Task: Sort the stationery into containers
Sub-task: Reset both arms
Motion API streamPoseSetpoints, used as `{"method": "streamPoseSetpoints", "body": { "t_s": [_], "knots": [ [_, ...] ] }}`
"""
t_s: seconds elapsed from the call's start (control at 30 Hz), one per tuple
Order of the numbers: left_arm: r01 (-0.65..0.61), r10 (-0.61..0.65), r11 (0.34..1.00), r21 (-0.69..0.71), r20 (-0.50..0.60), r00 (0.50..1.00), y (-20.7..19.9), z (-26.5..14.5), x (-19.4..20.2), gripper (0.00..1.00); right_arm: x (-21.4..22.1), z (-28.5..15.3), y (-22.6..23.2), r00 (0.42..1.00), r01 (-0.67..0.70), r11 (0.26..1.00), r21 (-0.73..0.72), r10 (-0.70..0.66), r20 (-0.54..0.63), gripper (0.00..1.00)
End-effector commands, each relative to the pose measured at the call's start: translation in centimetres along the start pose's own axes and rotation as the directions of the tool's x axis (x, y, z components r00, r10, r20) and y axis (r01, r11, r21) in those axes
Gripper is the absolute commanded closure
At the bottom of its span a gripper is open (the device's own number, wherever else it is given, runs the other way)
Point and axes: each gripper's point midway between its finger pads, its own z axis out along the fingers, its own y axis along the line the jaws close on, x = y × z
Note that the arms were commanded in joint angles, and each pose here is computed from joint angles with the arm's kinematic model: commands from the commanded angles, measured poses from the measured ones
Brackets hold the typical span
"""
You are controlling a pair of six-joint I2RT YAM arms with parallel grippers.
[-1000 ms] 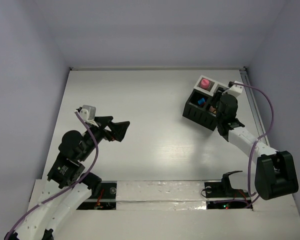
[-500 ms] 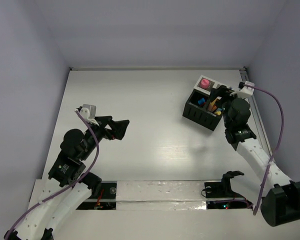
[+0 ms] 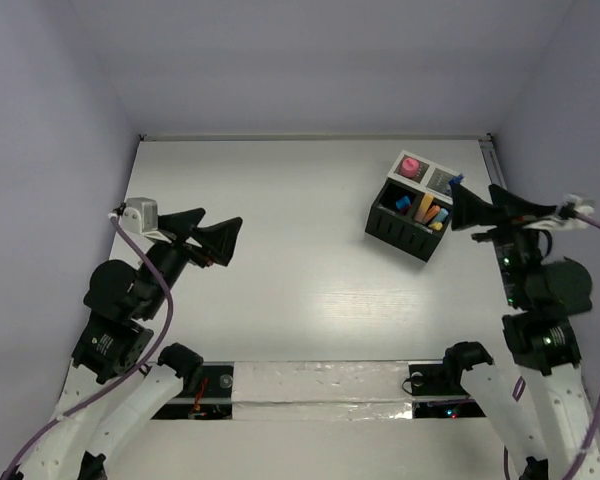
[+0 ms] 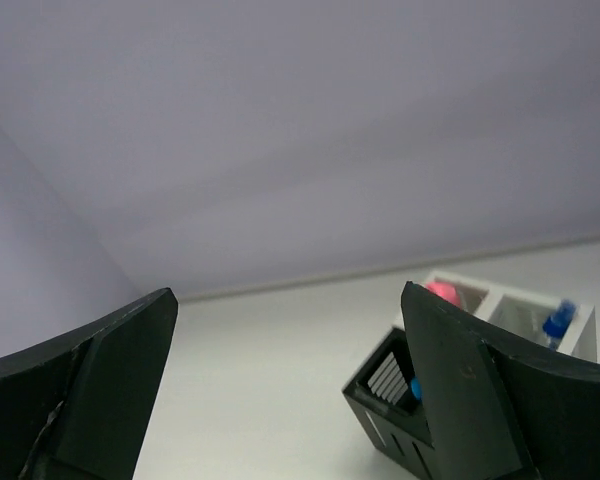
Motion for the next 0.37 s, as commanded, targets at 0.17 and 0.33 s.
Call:
{"method": "streamPoseSetpoints", "body": {
  "t_s": [0.17,0.33],
  "knots": [
    [-0.047,0.042,0.999,0.014,0.226,0.973,-1.8,-1.8,-7.7,0.01,-5.3,-4.4,1.5,0.992,0.027,0.999,-0.026,-0.024,0.124,0.0],
    [-0.035,0.031,0.999,0.014,0.232,0.972,-1.5,-1.8,-7.1,0.01,-4.5,-4.1,0.5,0.993,0.033,0.999,0.011,-0.034,0.111,0.0]
  ]
}}
